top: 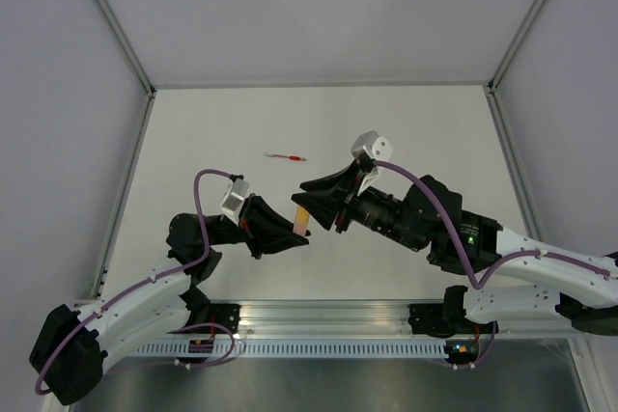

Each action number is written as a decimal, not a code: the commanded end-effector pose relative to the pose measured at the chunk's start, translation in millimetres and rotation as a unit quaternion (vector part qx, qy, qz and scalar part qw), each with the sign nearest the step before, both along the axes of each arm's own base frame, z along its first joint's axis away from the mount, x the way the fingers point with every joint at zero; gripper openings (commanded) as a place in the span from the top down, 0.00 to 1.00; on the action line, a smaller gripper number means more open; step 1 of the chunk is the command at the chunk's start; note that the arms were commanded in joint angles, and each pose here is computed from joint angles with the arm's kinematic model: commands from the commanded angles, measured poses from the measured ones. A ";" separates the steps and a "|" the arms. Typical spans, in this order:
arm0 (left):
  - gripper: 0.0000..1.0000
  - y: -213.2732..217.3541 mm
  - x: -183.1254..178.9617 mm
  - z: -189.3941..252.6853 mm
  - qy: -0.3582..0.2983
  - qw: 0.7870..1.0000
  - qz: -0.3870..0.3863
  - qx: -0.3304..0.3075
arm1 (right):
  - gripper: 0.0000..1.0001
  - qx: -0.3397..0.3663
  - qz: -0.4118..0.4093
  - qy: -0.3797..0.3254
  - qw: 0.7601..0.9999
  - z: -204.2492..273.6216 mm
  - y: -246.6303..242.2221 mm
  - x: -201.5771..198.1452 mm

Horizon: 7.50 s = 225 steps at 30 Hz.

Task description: Insert the pens into the pen caps

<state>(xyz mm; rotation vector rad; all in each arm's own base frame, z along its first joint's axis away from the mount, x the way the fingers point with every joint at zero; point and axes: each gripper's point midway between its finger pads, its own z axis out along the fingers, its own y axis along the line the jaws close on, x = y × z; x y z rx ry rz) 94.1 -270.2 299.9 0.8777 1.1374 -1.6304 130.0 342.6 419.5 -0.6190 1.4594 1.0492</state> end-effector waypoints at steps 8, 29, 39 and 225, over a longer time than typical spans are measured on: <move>0.98 4.3 -10.3 11.3 -0.027 0.999 -0.017 -0.021 | 0.62 -0.002 0.017 -0.004 1.000 -7.5 17.6 -2.2; 0.98 13.9 -23.6 39.3 -0.037 0.996 -0.034 -0.075 | 1.00 -0.021 0.085 0.052 0.995 -95.4 28.6 -27.1; 0.98 13.5 -23.3 46.4 -0.043 0.995 -0.037 -0.081 | 1.00 -0.050 0.102 0.074 0.991 -125.6 33.7 -33.5; 0.98 72.2 298.1 -299.2 0.172 0.700 0.233 0.652 | 0.78 -0.097 -0.198 0.134 0.966 -167.0 -121.8 99.3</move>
